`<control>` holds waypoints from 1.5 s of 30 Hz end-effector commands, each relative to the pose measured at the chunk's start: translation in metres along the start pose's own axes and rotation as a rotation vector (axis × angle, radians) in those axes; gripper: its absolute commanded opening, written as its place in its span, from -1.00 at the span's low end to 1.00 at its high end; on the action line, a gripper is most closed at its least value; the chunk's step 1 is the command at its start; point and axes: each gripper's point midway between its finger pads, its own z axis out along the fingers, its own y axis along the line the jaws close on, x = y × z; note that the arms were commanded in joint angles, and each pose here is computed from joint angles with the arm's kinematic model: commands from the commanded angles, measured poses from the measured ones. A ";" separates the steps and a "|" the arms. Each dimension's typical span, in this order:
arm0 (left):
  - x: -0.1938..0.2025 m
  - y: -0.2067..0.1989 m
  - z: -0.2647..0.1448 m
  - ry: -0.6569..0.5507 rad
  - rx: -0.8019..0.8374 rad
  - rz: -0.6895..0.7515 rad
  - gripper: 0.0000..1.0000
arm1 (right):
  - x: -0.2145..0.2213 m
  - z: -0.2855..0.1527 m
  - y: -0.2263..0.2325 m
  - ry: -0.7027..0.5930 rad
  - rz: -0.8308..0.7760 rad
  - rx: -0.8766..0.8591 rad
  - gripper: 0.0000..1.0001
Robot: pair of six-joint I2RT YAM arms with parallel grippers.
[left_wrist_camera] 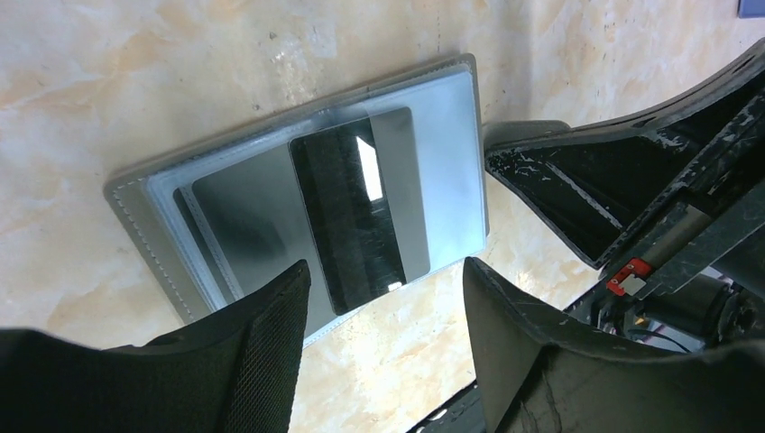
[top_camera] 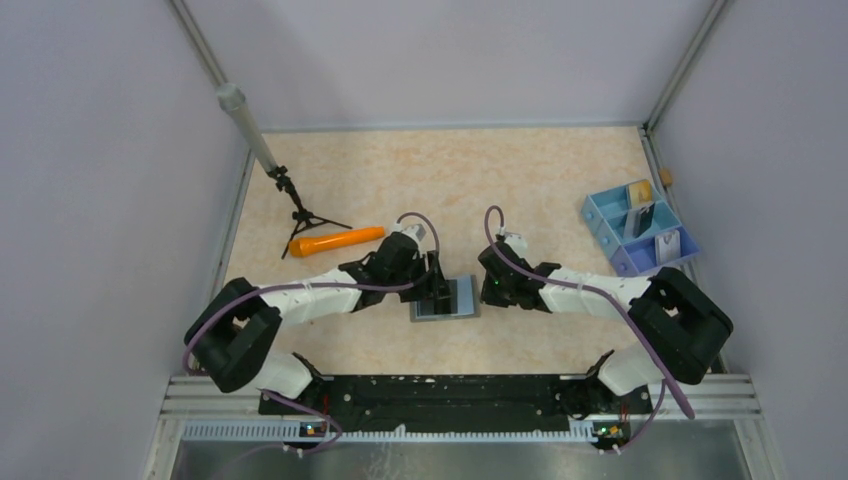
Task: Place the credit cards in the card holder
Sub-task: Insert the credit card into the card holder.
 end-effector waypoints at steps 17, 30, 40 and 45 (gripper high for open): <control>0.016 -0.009 0.027 0.058 0.100 -0.072 0.21 | 0.008 -0.002 -0.014 0.011 -0.016 0.031 -1.00; 0.007 -0.029 0.029 0.019 0.172 -0.091 0.19 | 0.013 -0.001 -0.014 0.023 -0.003 0.020 -1.00; 0.008 -0.039 0.032 0.012 0.203 -0.090 0.19 | 0.015 -0.001 -0.016 0.027 -0.002 0.024 -1.00; 0.000 -0.020 0.021 -0.033 0.074 -0.049 0.25 | 0.015 -0.001 -0.017 0.026 -0.001 0.025 -1.00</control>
